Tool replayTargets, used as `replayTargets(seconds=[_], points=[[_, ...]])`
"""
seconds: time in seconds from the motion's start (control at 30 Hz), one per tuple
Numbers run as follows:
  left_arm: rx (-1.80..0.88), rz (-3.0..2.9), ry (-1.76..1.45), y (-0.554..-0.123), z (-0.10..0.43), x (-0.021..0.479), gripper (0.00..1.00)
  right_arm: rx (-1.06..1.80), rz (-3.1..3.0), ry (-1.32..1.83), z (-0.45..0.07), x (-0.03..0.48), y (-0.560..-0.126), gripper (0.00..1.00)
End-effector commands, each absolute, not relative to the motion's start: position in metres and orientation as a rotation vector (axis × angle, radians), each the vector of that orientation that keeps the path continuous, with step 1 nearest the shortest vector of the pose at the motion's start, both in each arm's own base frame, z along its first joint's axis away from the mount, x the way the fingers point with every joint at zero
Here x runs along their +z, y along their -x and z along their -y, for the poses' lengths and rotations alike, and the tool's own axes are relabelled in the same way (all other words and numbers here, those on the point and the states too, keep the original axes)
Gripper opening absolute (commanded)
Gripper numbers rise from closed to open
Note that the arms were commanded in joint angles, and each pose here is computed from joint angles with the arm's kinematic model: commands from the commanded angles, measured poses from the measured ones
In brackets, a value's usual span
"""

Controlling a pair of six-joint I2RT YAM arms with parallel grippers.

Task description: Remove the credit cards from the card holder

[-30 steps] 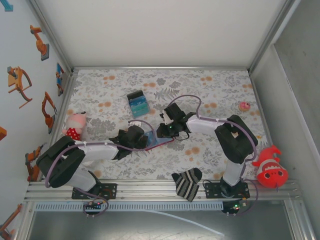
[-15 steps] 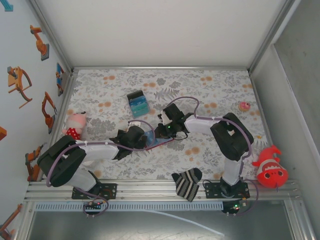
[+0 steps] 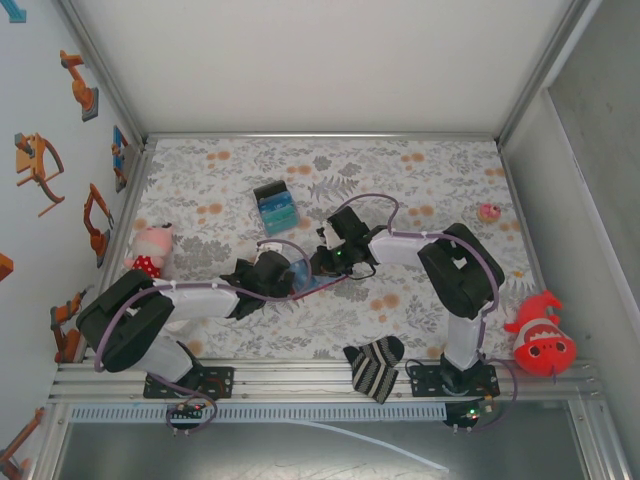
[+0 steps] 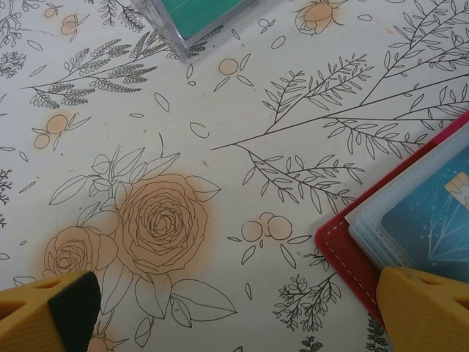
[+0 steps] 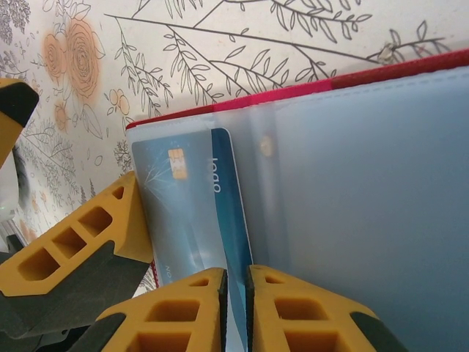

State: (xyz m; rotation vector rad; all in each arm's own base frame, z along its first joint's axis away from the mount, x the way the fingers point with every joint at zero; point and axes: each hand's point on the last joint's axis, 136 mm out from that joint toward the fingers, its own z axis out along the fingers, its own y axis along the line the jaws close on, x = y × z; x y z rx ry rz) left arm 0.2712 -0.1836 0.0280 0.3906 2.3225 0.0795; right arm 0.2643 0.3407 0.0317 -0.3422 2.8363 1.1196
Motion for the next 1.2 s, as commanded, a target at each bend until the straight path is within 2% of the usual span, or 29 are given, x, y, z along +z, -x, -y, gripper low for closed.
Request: replayTargets(seconds=[0.0, 0.8, 1.17], points=[[0.163, -2.365, -0.441, -0.265, 0.174, 0.018, 0.97, 1.102, -2.82, 0.356, -0.338, 0.038, -0.267, 0.15], [0.216, -2.37, -0.449, -0.267, 0.171, 0.017, 0.97, 1.01, -2.751, 0.43, -0.329, 0.059, -0.273, 0.17], [0.23, -2.369, -0.455, -0.269, 0.171, 0.018, 0.97, 0.995, -2.797, 0.421, -0.329, 0.039, -0.271, 0.2]])
